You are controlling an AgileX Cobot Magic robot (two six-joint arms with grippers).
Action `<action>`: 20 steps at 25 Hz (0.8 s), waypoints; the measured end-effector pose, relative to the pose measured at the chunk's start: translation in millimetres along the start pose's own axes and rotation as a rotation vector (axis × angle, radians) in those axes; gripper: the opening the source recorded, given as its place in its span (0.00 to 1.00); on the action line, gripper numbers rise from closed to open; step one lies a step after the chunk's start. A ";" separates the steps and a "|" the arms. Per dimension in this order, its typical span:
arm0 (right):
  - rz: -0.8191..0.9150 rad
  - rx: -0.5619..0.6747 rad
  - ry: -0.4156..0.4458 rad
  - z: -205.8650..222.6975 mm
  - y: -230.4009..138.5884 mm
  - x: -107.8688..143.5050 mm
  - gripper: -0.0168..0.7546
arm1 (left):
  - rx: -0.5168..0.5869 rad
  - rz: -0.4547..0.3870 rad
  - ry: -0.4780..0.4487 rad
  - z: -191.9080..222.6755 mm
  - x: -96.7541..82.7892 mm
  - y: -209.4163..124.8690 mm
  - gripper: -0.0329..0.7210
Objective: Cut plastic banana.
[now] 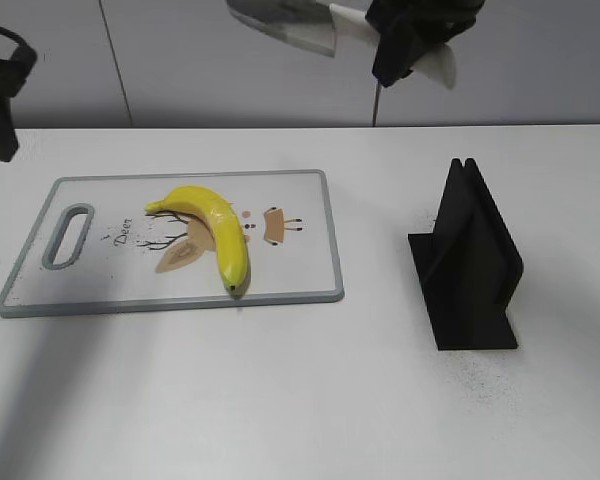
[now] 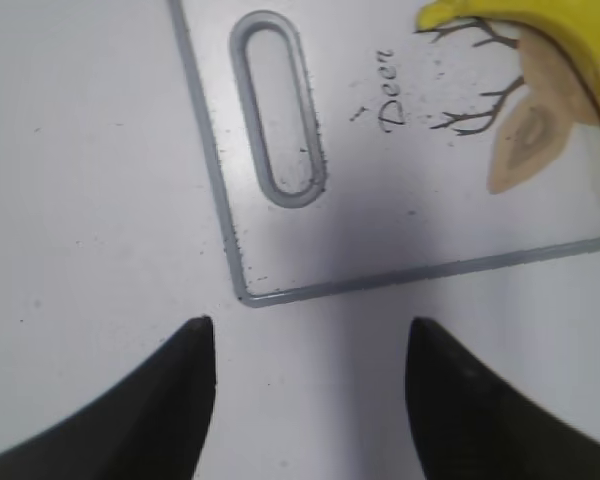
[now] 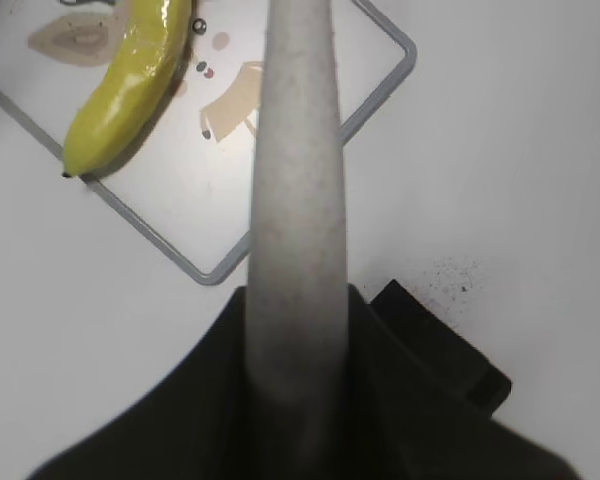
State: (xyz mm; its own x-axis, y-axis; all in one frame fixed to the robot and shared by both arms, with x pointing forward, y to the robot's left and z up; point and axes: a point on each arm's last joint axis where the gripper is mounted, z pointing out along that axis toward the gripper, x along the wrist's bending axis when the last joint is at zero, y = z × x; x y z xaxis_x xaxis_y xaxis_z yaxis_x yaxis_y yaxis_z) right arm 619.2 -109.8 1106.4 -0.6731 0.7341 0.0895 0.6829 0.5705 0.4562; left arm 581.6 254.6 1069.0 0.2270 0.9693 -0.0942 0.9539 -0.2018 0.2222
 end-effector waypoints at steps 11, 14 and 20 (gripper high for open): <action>0.297 0.040 -0.005 -39.9 -70.6 27.2 0.27 | 0.038 -0.082 0.031 -18.6 8.5 -77.4 0.82; 0.352 -0.007 -0.020 -47.8 -94.9 34.6 0.27 | -0.012 -0.080 0.042 -36.3 2.1 -104.8 0.82; 0.468 -0.038 -0.057 -54.4 -146.1 46.2 0.27 | -0.148 -0.082 0.061 -58.9 -10.4 -164.6 0.82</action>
State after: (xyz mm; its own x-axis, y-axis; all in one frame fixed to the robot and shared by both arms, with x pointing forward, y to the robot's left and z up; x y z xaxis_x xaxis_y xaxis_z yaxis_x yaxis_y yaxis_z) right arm 472.8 -179.2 1092.0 -0.2780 0.9287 0.2453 0.8975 0.1601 0.4109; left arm 410.6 286.0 1090.6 0.1330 0.9893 -0.0596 0.9285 -0.1034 0.3566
